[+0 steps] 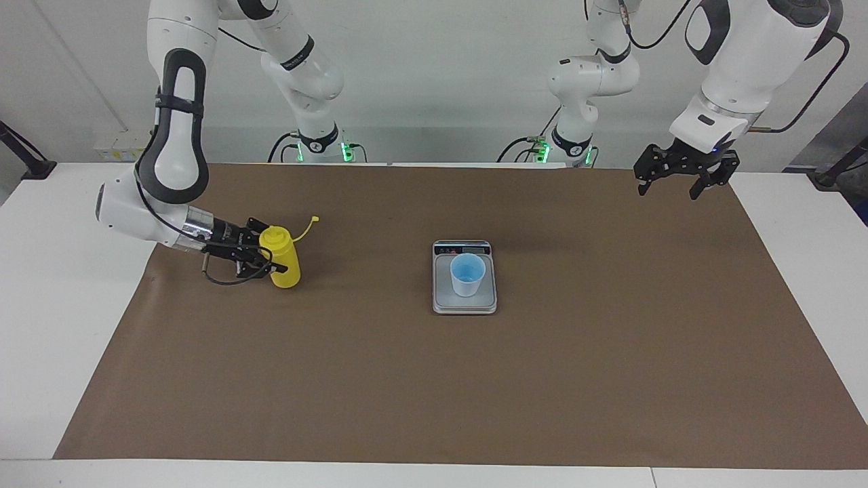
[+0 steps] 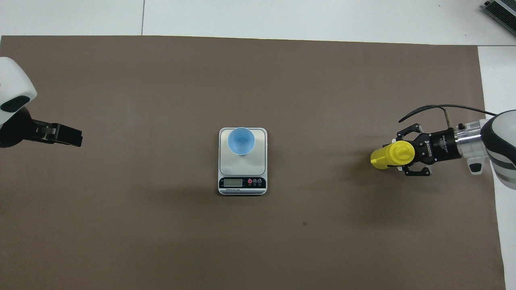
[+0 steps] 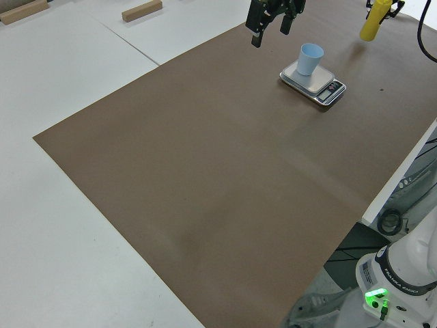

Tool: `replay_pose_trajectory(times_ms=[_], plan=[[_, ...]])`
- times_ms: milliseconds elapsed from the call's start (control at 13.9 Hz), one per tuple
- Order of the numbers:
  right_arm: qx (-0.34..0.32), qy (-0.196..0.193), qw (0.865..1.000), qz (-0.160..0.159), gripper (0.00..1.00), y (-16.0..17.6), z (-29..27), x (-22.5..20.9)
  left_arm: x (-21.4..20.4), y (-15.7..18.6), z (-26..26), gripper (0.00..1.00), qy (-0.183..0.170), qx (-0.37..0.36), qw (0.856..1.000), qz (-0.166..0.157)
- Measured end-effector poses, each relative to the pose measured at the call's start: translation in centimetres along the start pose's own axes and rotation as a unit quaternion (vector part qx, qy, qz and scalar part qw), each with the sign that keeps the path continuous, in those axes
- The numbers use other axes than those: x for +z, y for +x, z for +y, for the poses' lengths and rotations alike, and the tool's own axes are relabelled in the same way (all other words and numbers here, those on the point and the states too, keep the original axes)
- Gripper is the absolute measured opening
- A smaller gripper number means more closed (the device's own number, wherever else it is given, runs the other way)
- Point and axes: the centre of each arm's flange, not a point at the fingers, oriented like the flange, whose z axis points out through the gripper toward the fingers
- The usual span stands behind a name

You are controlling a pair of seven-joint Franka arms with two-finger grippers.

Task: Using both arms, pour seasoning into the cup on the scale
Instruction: 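Lower the bottle onto the table with the right gripper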

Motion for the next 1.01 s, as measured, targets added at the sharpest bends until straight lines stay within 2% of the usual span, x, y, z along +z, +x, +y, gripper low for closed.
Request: replay_pose_trajectory(times_ms=[432, 576, 648, 792, 864, 1008], plan=[[0.000, 0.002, 1.000, 0.001, 0.56, 0.0, -0.1, -0.2, 0.1, 0.0, 0.0, 1.00, 0.000, 0.000, 1.000, -0.001], [0.000, 0.004, 1.000, 0.002, 0.51, 0.0, -0.1, -0.2, 0.2, 0.0, 0.1, 1.00, 0.000, 0.001, 1.000, -0.001], [0.000, 0.006, 1.000, 0.004, 0.53, 0.1, -0.1, -0.3, 0.2, 0.0, 0.1, 1.00, 0.000, 0.001, 1.000, -0.001], [-0.002, 0.014, 1.000, 0.010, 0.69, 0.1, -0.3, -0.7, 0.2, 0.0, 0.1, 1.00, 0.000, 0.001, 1.000, -0.002], [-0.003, 0.018, 1.000, 0.013, 0.69, 0.0, -0.3, -0.9, 0.3, 0.0, 0.1, 1.00, 0.000, 0.001, 1.000, -0.003], [-0.008, 0.022, 1.000, 0.020, 0.86, -0.5, -0.4, -1.5, 0.5, 0.0, 0.1, 1.00, 0.000, 0.001, 1.000, -0.005]])
